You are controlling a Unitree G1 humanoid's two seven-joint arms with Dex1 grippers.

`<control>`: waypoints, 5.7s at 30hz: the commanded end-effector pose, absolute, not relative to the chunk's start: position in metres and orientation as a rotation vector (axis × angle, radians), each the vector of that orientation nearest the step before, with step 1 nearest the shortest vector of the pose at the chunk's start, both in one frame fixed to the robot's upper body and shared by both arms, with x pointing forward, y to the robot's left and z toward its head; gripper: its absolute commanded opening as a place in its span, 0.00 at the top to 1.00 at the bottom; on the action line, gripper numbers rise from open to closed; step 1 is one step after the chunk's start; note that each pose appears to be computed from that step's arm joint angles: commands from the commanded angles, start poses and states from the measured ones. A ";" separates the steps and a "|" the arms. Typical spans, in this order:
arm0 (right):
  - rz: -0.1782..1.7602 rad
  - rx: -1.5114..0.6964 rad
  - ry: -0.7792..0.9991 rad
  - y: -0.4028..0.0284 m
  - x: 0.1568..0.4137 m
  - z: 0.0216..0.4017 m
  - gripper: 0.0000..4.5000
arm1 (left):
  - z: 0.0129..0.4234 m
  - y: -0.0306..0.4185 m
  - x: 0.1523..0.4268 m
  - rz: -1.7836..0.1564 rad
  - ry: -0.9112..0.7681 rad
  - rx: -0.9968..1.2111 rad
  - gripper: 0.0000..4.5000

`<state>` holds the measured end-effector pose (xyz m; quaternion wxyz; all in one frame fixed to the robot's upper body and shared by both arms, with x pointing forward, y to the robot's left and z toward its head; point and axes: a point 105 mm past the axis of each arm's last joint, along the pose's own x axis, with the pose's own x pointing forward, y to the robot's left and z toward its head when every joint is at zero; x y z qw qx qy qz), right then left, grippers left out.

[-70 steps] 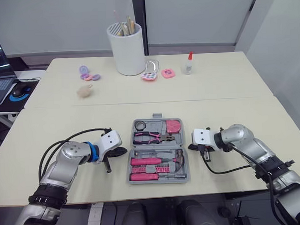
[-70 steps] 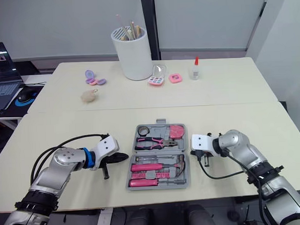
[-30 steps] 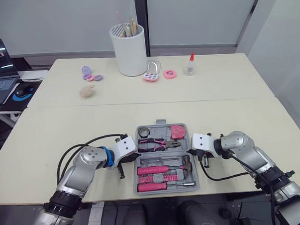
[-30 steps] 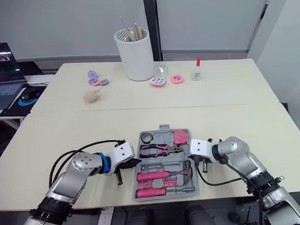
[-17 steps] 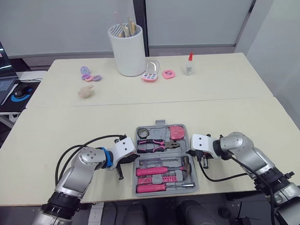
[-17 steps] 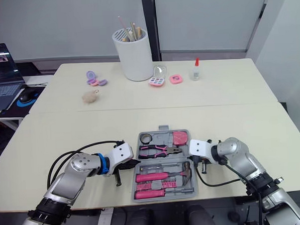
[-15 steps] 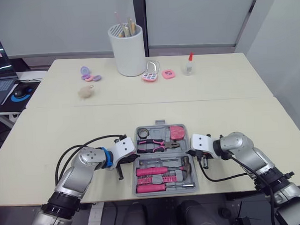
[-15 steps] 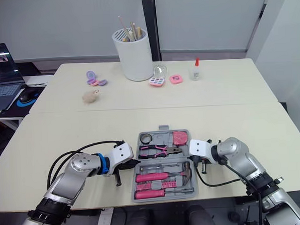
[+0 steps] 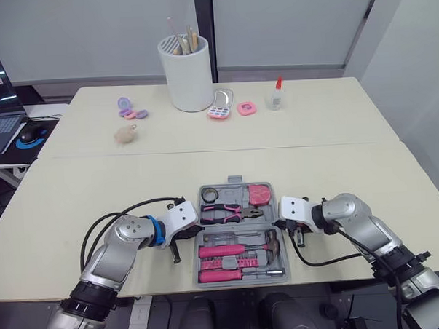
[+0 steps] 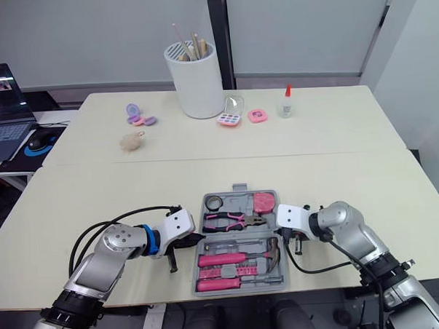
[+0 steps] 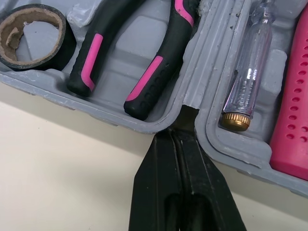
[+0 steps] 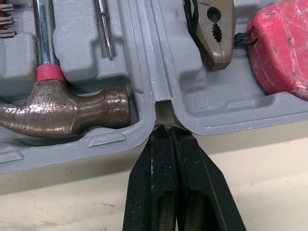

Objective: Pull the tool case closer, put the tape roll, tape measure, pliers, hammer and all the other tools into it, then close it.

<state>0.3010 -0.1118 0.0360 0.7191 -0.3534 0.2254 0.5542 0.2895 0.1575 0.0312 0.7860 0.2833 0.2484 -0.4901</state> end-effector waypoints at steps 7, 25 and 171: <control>1.150 -0.841 0.428 -0.140 0.317 0.057 0.99 | 0.036 0.186 0.299 -0.984 0.530 0.617 1.00; 1.084 0.186 0.533 -0.161 0.317 0.125 0.36 | 0.096 0.185 0.254 -1.156 0.301 0.588 1.00; 1.339 -0.877 0.494 -0.159 0.249 0.057 0.56 | 0.035 0.201 0.207 -0.978 0.604 0.654 1.00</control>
